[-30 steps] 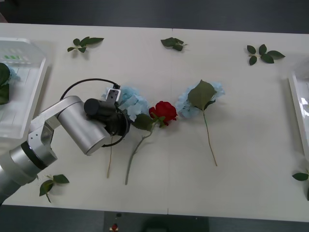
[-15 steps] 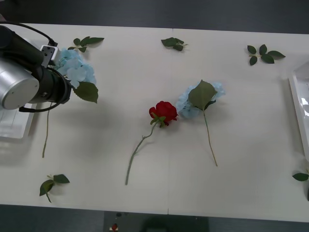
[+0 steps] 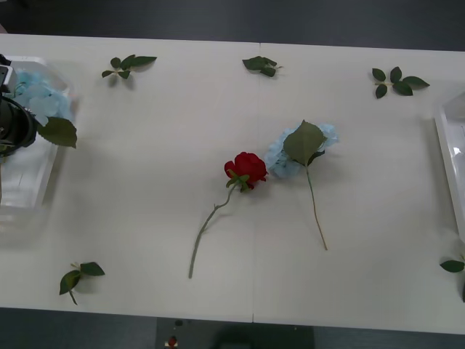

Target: Put the red flowers into the right box and the blue flowers into the left box

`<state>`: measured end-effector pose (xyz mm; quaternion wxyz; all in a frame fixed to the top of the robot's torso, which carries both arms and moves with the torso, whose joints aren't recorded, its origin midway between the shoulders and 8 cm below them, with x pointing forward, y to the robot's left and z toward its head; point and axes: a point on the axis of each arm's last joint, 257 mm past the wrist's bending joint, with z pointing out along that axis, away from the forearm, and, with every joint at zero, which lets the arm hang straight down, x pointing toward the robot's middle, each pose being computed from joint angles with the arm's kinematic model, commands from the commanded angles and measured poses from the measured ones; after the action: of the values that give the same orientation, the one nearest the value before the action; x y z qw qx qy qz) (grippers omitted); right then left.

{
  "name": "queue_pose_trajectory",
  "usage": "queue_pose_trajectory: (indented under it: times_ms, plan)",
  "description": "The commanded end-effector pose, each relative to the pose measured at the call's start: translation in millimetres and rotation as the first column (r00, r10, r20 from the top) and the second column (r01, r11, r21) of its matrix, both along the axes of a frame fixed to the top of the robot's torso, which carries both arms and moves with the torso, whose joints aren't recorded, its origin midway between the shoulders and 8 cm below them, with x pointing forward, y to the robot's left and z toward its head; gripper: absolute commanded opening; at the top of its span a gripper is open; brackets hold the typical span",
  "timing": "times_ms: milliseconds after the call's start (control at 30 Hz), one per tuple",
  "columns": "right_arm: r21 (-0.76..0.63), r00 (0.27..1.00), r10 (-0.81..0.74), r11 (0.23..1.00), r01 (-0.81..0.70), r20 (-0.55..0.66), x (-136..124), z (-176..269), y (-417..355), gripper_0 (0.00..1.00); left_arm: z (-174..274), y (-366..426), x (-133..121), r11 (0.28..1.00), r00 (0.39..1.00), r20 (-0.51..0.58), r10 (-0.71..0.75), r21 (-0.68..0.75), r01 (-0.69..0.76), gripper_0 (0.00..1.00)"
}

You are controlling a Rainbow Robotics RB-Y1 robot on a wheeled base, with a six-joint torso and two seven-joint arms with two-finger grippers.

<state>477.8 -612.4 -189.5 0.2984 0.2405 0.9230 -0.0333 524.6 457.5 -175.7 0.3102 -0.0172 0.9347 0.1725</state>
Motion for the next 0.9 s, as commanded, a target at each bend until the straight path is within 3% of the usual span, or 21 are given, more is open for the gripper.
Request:
queue_pose_trajectory:
  times_ms: [33, 267, 333, 367, 433, 467, 500, 533, 667, 767, 900]
  plan:
    - [-0.081, 0.999, 0.015, 0.997, -0.012, 0.033, 8.4, 17.0, -24.0, 0.0, 24.4, 37.5, 10.7, 0.998, 0.999, 0.036, 0.017, 0.052, -0.019, 0.0]
    - [-0.101, 0.999, 0.006, 0.995, -0.002, 0.044, 10.2, 6.5, -34.8, 0.0, 21.5, 75.6, 15.9, 0.994, 0.997, 0.061, 0.054, 0.09, -0.059, 0.0]
    - [-0.103, 0.999, 0.009, 0.995, -0.005, 0.04, 10.1, 5.7, -34.2, 0.05, 20.8, 86.6, 14.9, 0.991, 0.996, 0.061, 0.067, 0.108, -0.074, 0.0]
    - [-0.103, 0.999, 0.01, 0.995, -0.006, 0.039, 10.1, 5.5, -34.0, 0.13, 20.5, 94.0, 14.1, 0.99, 0.995, 0.061, 0.074, 0.119, -0.081, 0.02]
    - [-0.105, 0.999, 0.012, 0.994, -0.008, 0.038, 10.2, 5.2, -33.8, 0.44, 19.3, 99.4, 14.4, 0.989, 0.995, 0.062, 0.076, 0.123, -0.083, 0.12]
    - [-0.103, 0.999, 0.011, 0.995, -0.007, 0.039, 10.3, 5.2, -33.5, 0.64, 17.6, 101.1, 14.4, 0.989, 0.995, 0.061, 0.077, 0.122, -0.084, 0.25]
    - [-0.102, 0.999, 0.013, 0.995, -0.009, 0.041, 11.0, 5.5, -33.0, 0.76, 18.2, 102.9, 14.4, 0.988, 0.995, 0.061, 0.075, 0.128, -0.082, 0.35]
    - [-0.097, 0.999, 0.016, 0.995, -0.012, 0.043, 11.5, 5.4, -31.5, 0.82, 17.6, 102.2, 14.6, 0.989, 0.996, 0.058, 0.071, 0.129, -0.078, 0.44]
    - [-0.083, 0.997, 0.045, 0.996, -0.041, 0.055, 17.0, 10.7, -20.5, 0.9, 20.4, 99.4, 17.6, 0.989, 0.996, 0.066, 0.055, 0.133, -0.063, 0.73]
    - [-0.094, 0.995, 0.083, 0.992, -0.079, 0.046, 19.0, 24.5, -8.1, 0.91, 22.0, 96.1, 20.5, 0.99, 0.996, 0.075, 0.042, 0.131, -0.051, 0.83]
    - [-0.112, 0.989, 0.148, 0.983, -0.145, 0.019, 18.1, 43.8, 13.9, 0.91, 24.6, 88.0, 24.3, 0.992, 0.996, 0.086, 0.025, 0.118, -0.035, 0.89]
